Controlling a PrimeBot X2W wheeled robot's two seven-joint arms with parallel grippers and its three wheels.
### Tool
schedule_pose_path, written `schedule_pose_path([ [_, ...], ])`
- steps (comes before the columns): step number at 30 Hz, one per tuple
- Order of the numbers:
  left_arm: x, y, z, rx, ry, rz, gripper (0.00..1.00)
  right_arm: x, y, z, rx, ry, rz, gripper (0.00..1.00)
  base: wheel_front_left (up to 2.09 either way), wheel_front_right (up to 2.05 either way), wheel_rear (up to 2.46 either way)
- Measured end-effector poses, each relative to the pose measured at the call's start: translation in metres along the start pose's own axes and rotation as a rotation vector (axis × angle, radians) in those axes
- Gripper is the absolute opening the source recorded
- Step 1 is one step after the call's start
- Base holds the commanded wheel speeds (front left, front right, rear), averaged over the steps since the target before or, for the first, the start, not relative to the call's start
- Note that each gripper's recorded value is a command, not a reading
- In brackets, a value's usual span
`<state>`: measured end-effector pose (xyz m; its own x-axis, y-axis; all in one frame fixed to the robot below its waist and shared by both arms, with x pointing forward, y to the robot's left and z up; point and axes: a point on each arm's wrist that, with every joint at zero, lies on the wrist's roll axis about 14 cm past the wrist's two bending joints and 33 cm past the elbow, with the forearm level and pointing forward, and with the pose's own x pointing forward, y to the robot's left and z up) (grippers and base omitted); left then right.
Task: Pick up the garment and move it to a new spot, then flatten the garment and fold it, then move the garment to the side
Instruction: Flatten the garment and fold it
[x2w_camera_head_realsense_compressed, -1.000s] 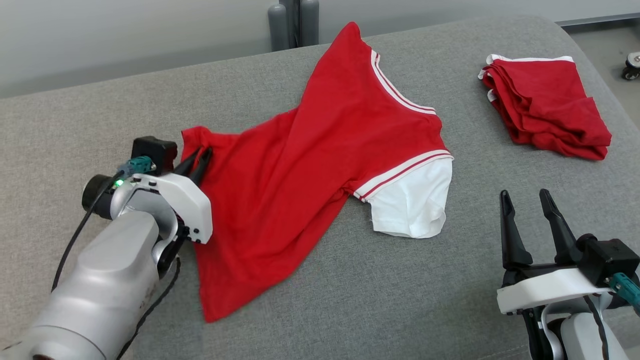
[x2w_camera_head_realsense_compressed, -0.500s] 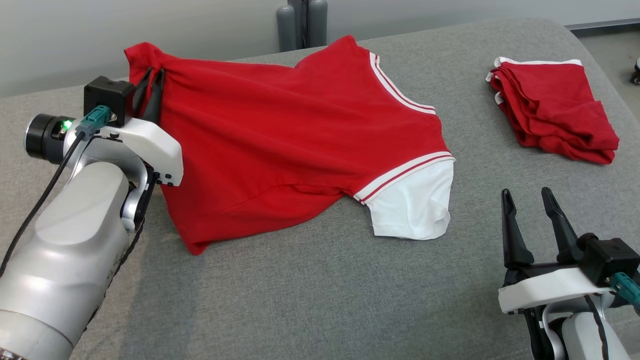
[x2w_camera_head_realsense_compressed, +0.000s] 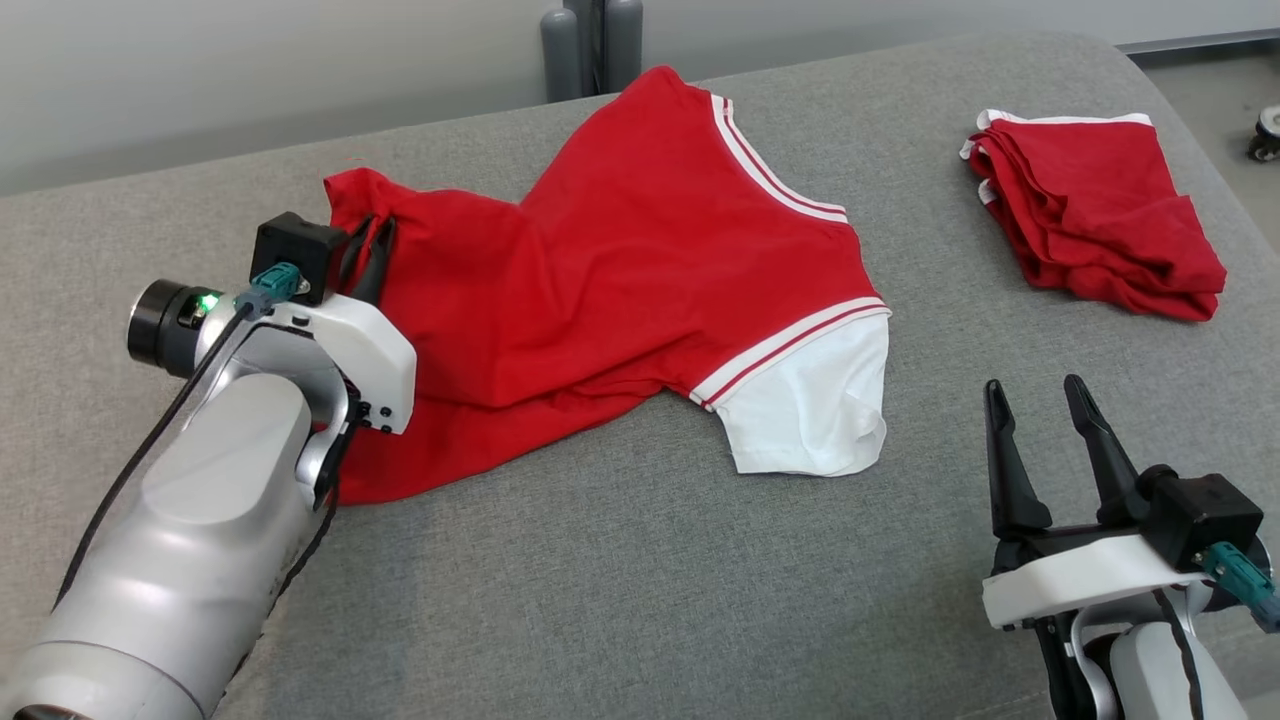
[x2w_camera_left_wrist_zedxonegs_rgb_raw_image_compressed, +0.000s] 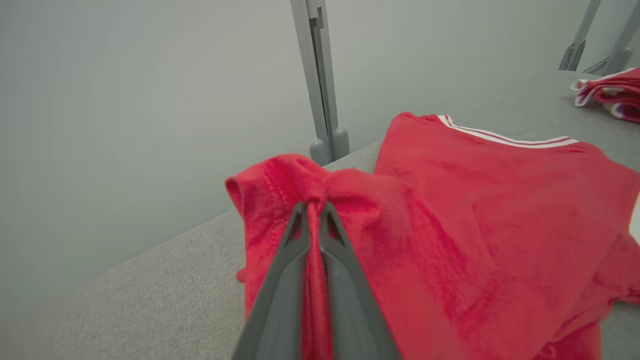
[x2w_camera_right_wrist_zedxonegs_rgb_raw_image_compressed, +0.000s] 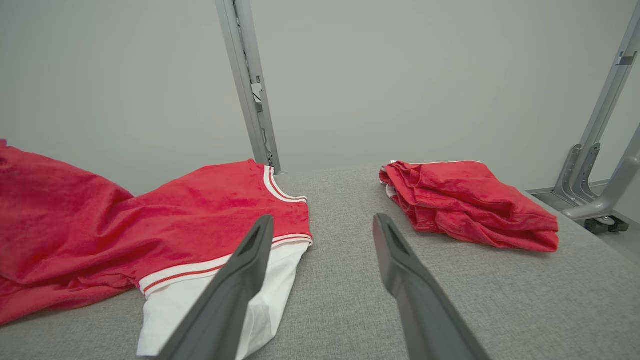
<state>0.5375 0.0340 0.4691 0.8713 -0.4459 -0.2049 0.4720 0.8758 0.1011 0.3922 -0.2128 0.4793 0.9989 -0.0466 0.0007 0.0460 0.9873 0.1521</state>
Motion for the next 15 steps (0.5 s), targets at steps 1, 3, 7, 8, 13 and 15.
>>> schedule_pose_path([
  [1, 0.001, -0.002, -0.006, -0.011, 0.017, -0.005, 0.00, 0.000, 0.000, 0.000, -0.001, 0.001, -0.001, 1.00, 0.00, 0.00, 0.00],
  [3, 0.003, -0.006, -0.018, -0.028, 0.057, -0.013, 0.00, 0.001, -0.002, 0.000, -0.003, 0.002, -0.006, 1.00, 0.00, 0.00, 0.00],
  [7, 0.004, -0.012, -0.038, -0.070, 0.128, -0.022, 0.09, -0.002, -0.009, -0.002, -0.006, 0.010, -0.026, 1.00, 0.00, 0.00, 0.00],
  [8, 0.004, -0.012, -0.041, -0.074, 0.135, -0.019, 0.36, -0.003, -0.011, -0.003, -0.006, 0.011, -0.030, 1.00, 0.00, 0.00, 0.00],
  [13, 0.001, -0.001, -0.043, -0.101, 0.130, 0.017, 1.00, -0.004, -0.013, -0.002, -0.005, 0.010, -0.038, 1.00, 0.00, 0.00, 0.00],
  [15, -0.002, 0.005, -0.041, -0.118, 0.121, 0.038, 1.00, -0.005, -0.012, -0.002, -0.002, 0.011, -0.037, 1.00, 0.00, 0.00, 0.00],
])
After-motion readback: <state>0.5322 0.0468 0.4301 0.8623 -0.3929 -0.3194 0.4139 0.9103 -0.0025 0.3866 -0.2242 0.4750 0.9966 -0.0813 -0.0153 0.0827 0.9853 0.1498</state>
